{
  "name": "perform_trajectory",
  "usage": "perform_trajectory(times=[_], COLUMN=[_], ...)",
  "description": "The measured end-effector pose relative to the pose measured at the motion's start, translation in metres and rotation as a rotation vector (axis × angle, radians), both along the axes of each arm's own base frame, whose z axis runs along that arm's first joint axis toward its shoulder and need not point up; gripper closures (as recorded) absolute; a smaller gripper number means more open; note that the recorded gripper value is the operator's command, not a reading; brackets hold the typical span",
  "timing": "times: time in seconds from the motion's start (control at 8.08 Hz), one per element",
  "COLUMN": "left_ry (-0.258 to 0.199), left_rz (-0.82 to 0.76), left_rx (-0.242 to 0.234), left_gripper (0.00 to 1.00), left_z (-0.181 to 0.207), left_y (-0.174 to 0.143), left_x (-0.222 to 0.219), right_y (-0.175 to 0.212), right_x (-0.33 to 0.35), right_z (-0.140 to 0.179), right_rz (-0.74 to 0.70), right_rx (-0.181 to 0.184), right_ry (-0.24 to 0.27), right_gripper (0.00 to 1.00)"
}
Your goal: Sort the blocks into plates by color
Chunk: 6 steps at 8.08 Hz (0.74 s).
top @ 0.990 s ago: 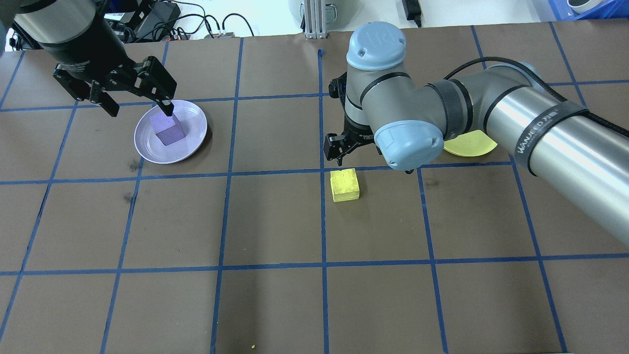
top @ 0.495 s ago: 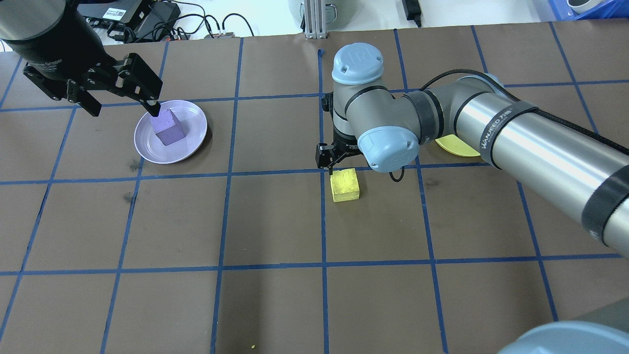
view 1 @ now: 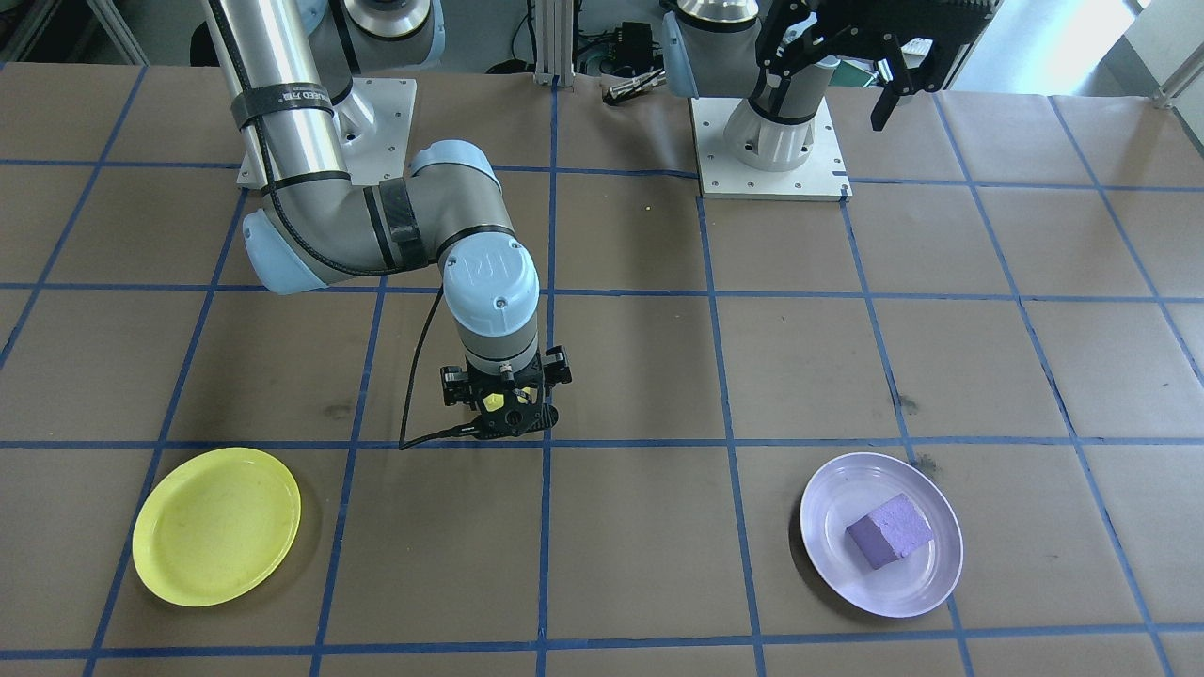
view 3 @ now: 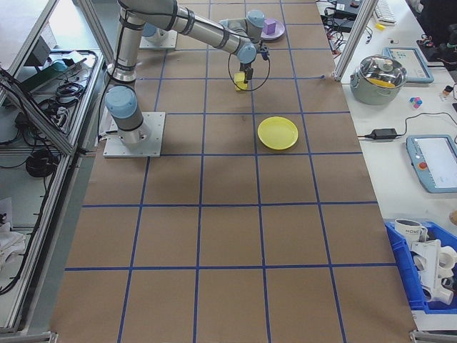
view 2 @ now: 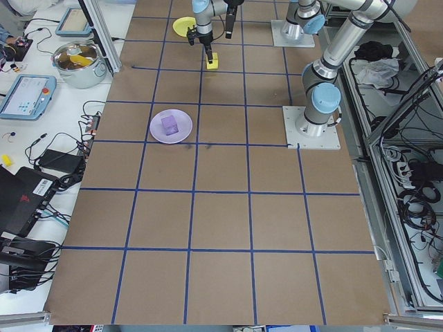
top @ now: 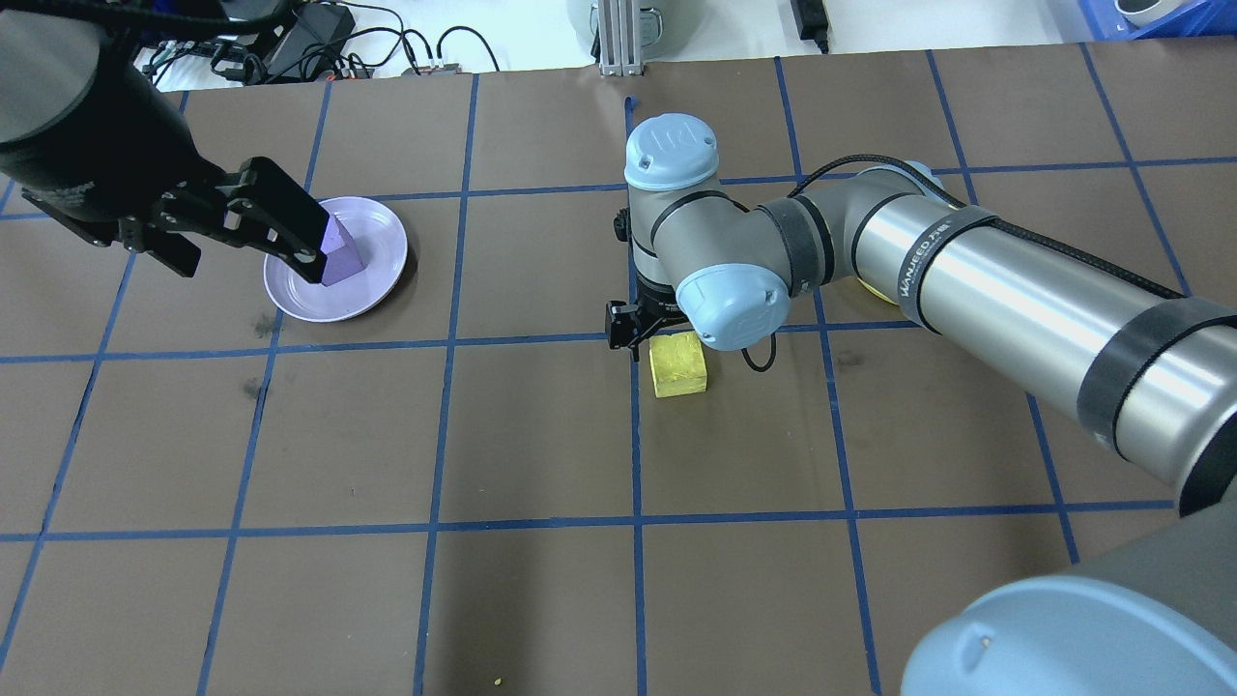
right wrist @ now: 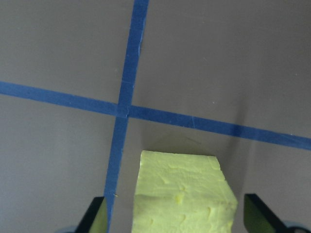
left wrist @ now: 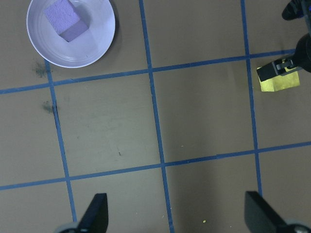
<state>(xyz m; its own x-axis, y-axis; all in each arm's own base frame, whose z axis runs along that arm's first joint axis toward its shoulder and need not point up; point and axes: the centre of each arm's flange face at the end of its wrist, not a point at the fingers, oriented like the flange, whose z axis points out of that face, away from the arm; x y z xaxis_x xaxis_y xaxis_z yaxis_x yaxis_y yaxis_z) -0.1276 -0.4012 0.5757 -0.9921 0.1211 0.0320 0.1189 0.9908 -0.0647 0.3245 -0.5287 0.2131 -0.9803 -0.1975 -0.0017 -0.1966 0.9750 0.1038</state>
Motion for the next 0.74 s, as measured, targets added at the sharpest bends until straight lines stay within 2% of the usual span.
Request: perform_trajectory(times=[0.12, 0.25, 0.37, 0.49, 0.62, 0.74], left_ry=[0.001, 0.009, 0.014, 0.019, 0.024, 0.026], left_rz=[-0.007, -0.008, -0.013, -0.015, -0.013, -0.009], left_rx=[-0.002, 0.009, 0.043, 0.094, 0.142, 0.167], left_gripper=[0.00, 0.00, 0.00, 0.00, 0.00, 0.00], left_z=[0.001, -0.003, -0.016, -0.038, -0.060, -0.072], left_y=[0.012, 0.014, 0.007, -0.011, -0.030, -0.041], left_x=[-0.003, -0.006, -0.007, -0.007, -0.007, -0.005], right_y=[0.000, 0.001, 0.000, -0.004, -0.007, -0.009], right_x=[0.000, 0.000, 0.000, 0.001, 0.002, 0.003], right_z=[-0.004, -0.007, -0.011, -0.014, -0.015, -0.012], right_rz=[0.002, 0.004, 0.007, 0.011, 0.014, 0.015], right_rx=[0.004, 0.010, 0.009, -0.013, -0.029, -0.040], right_ry=[0.006, 0.009, 0.010, 0.004, -0.001, -0.007], right_gripper=[0.00, 0.41, 0.83, 1.00, 1.00, 1.00])
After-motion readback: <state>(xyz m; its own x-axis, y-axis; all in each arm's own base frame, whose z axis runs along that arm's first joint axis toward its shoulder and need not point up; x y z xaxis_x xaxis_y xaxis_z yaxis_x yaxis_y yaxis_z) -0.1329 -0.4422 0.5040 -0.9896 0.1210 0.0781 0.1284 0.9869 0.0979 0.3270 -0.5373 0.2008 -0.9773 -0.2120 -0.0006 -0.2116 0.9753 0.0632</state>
